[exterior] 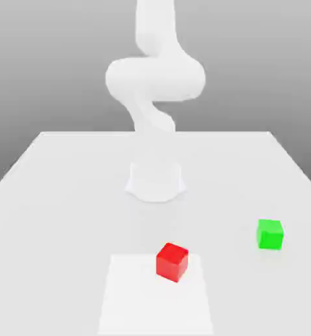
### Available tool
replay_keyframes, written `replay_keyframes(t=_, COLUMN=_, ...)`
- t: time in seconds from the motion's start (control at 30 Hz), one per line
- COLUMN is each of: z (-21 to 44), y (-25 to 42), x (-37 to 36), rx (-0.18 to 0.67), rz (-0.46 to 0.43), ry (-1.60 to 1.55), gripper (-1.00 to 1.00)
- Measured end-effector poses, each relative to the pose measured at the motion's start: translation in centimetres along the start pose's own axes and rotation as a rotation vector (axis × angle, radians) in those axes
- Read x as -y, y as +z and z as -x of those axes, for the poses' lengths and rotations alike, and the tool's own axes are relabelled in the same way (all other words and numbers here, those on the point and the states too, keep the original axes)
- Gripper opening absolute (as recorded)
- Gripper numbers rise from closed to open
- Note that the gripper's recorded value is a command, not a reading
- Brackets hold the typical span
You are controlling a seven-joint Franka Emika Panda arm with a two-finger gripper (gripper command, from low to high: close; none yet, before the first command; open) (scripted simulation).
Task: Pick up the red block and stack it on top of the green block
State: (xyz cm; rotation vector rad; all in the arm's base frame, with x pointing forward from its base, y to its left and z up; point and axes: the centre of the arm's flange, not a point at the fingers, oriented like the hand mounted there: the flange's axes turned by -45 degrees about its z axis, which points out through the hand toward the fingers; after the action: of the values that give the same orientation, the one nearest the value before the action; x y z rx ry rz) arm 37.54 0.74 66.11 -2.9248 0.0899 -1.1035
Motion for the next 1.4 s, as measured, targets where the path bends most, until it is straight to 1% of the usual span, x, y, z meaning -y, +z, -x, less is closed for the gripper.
replay_keyframes(t=0.13, z=3.7, y=10.0, x=0.9, rx=0.148, rz=0.025, ry=0.087, gripper=0.0)
replay_keyframes(t=0.3, z=11.0, y=20.3, x=1.3, rx=0.33, rz=0.068, ry=0.199, gripper=0.0)
replay_keyframes(t=0.47, z=21.2, y=28.1, x=1.3, rx=0.523, rz=0.129, ry=0.322, gripper=0.0)
replay_keyframes(t=0.57, z=28.9, y=31.5, x=1.2, rx=0.652, rz=0.177, ry=0.404, gripper=0.0)
replay_keyframes(t=0.6, z=30.7, y=32.4, x=1.3, rx=0.678, rz=0.181, ry=0.421, gripper=0.0)
replay_keyframes(t=0.7, z=33.3, y=34.4, x=1.4, rx=0.703, rz=0.179, ry=0.439, gripper=0.0)
replay_keyframes(t=0.83, z=35.7, y=36.9, x=1.1, rx=0.703, rz=0.192, ry=0.438, gripper=0.0)
replay_keyframes(t=0.87, z=36.1, y=37.2, x=1.0, rx=0.702, rz=0.196, ry=0.437, gripper=-1.0)
replay_keyframes(t=1.1, z=36.0, y=37.1, x=1.0, rx=0.701, rz=0.194, ry=0.438, gripper=-1.0)
replay_keyframes(t=1.23, z=34.0, y=35.1, x=1.3, rx=0.705, rz=0.181, ry=0.442, gripper=-1.0)
replay_keyframes(t=1.33, z=32.5, y=33.2, x=1.3, rx=0.702, rz=0.189, ry=0.437, gripper=-1.0)
replay_keyframes(t=1.37, z=32.1, y=32.6, x=1.7, rx=0.701, rz=0.188, ry=0.419, gripper=-1.0)
replay_keyframes(t=1.4, z=32.0, y=32.1, x=3.4, rx=0.703, rz=0.169, ry=0.366, gripper=-1.0)
